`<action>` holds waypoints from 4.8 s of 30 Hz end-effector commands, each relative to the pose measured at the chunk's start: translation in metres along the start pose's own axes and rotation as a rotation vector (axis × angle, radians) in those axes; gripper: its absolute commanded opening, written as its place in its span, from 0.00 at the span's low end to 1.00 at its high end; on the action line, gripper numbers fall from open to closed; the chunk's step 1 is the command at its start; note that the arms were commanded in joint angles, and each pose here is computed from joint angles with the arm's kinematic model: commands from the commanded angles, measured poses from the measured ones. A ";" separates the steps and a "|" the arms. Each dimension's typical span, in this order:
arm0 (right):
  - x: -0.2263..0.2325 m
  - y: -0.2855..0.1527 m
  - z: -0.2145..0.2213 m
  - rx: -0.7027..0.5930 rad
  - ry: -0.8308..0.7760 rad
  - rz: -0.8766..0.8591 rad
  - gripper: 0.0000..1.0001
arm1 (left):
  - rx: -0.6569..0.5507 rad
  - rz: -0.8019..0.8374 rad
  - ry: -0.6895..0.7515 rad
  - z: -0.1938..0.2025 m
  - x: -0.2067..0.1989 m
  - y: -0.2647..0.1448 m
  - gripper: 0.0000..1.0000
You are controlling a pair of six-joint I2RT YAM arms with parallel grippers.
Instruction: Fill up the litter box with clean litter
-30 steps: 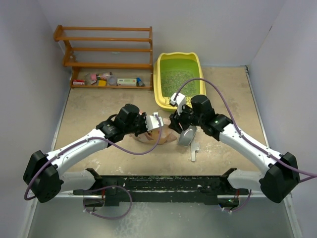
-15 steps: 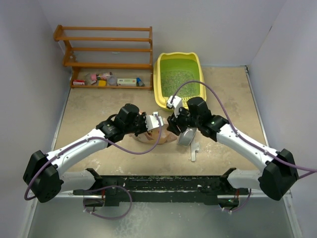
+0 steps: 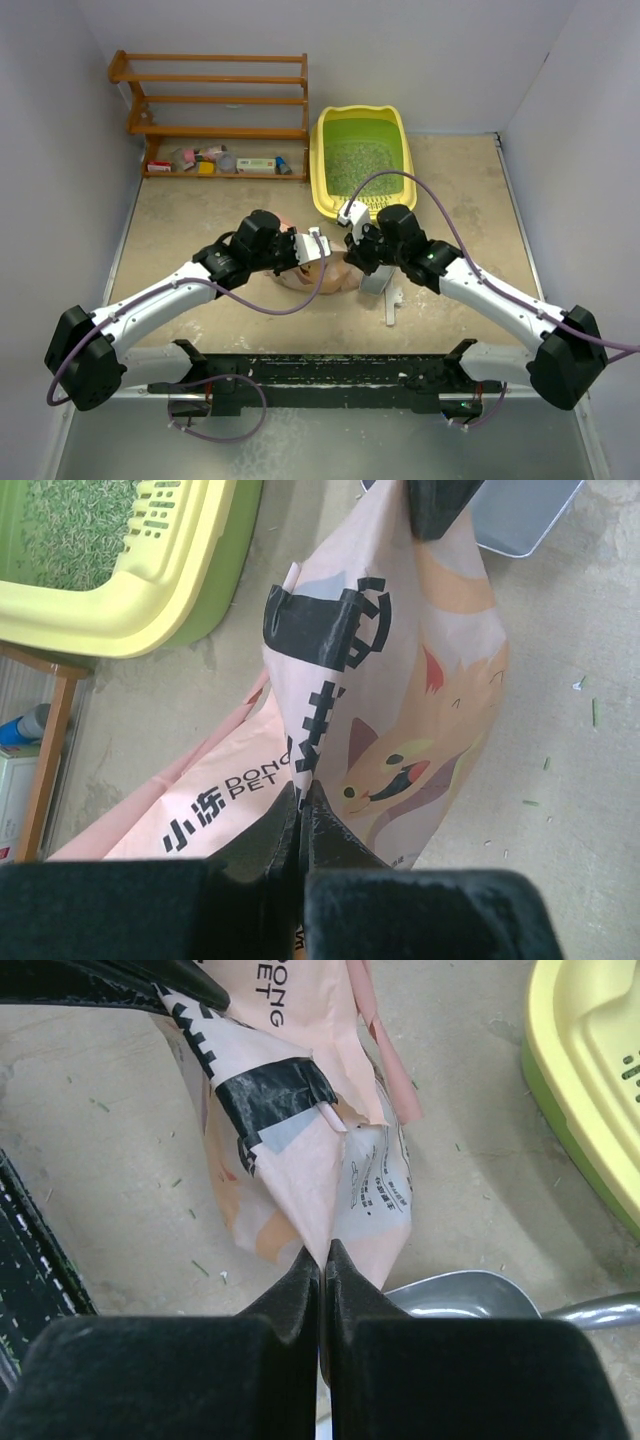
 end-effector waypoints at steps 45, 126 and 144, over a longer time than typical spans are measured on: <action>-0.003 -0.037 -0.049 -0.098 -0.010 -0.032 0.09 | -0.071 0.368 0.060 -0.046 -0.019 0.053 0.00; 0.002 -0.028 -0.015 -0.072 0.055 0.040 0.00 | 0.216 -0.056 0.125 0.023 0.079 -0.002 0.00; -0.032 0.008 -0.048 0.027 0.153 0.159 0.00 | 0.142 -0.310 -0.282 -0.002 0.083 -0.035 0.00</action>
Point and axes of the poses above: each gripper's point midway between its finger pads, its own y axis out along the fingers, its own x axis along the line the jaws close on, z = x × y, the point moved 8 cm from there along -y, back along the fingers, and after that the axes turned 11 degrees about -y, right-handed, at the moved point
